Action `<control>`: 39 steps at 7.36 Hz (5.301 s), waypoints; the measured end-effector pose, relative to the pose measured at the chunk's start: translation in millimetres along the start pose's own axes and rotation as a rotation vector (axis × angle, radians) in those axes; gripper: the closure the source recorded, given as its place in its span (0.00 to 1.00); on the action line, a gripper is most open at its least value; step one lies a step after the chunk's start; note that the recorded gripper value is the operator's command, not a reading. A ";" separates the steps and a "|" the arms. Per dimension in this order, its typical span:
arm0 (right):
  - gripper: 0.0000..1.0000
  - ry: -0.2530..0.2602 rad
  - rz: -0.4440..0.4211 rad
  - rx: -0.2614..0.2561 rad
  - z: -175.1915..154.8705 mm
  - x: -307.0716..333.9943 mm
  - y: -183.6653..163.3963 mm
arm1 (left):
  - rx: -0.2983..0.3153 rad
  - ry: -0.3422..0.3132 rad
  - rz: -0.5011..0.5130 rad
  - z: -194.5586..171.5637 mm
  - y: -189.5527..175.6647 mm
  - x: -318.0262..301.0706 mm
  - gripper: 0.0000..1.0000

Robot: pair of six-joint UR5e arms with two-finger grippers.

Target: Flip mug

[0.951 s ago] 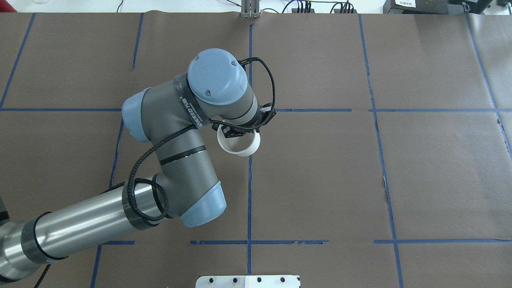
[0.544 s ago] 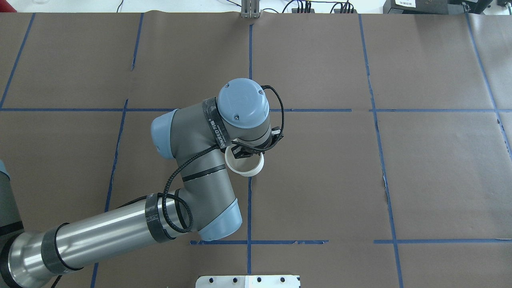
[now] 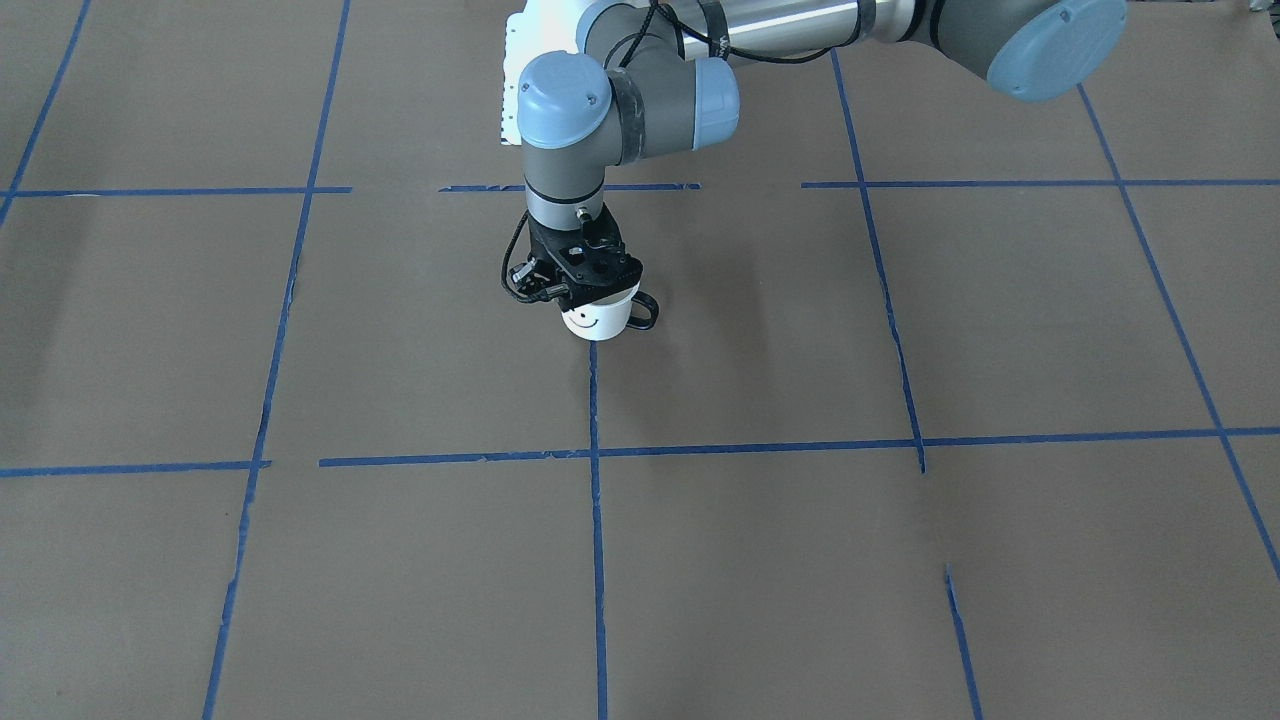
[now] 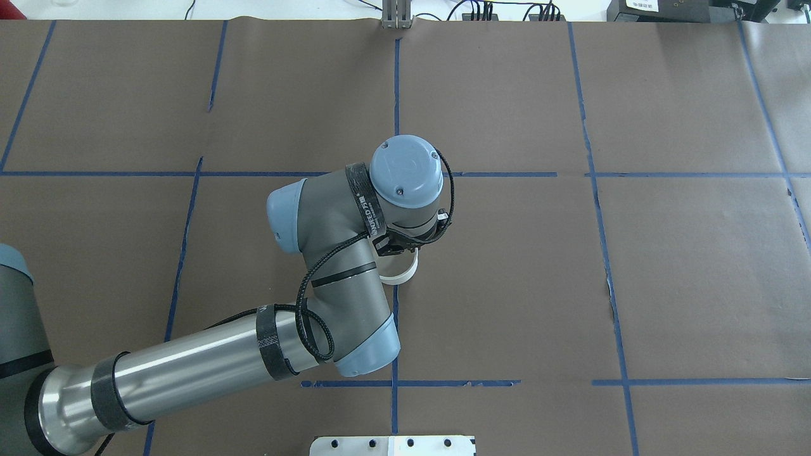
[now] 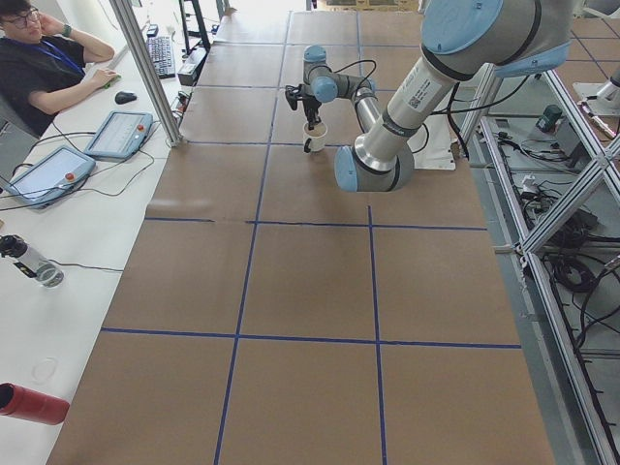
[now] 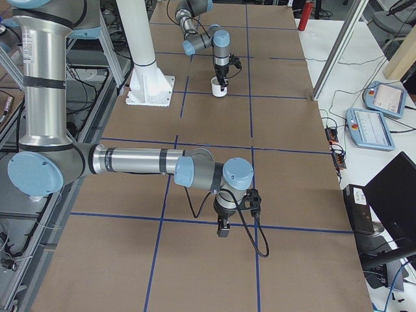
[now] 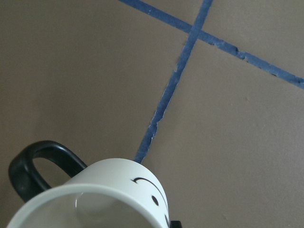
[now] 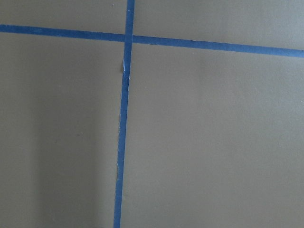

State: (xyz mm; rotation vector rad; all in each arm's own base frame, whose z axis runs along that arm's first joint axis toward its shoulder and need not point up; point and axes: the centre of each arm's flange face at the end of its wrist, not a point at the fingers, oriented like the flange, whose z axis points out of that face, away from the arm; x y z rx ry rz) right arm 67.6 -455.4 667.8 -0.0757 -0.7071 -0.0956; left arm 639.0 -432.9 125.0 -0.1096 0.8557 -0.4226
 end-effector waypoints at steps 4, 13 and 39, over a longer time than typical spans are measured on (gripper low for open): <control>0.00 0.000 0.000 0.000 0.0 0.0 0.0 | -0.004 -0.002 0.012 3.0 3.6 -1.1 0.00; 0.00 0.000 0.000 0.000 0.0 0.0 0.0 | 0.186 0.128 0.439 -186.3 -135.6 -157.3 0.00; 0.00 0.000 0.000 0.000 0.0 0.0 0.0 | -0.082 -0.076 0.459 -178.7 -377.7 -742.1 0.00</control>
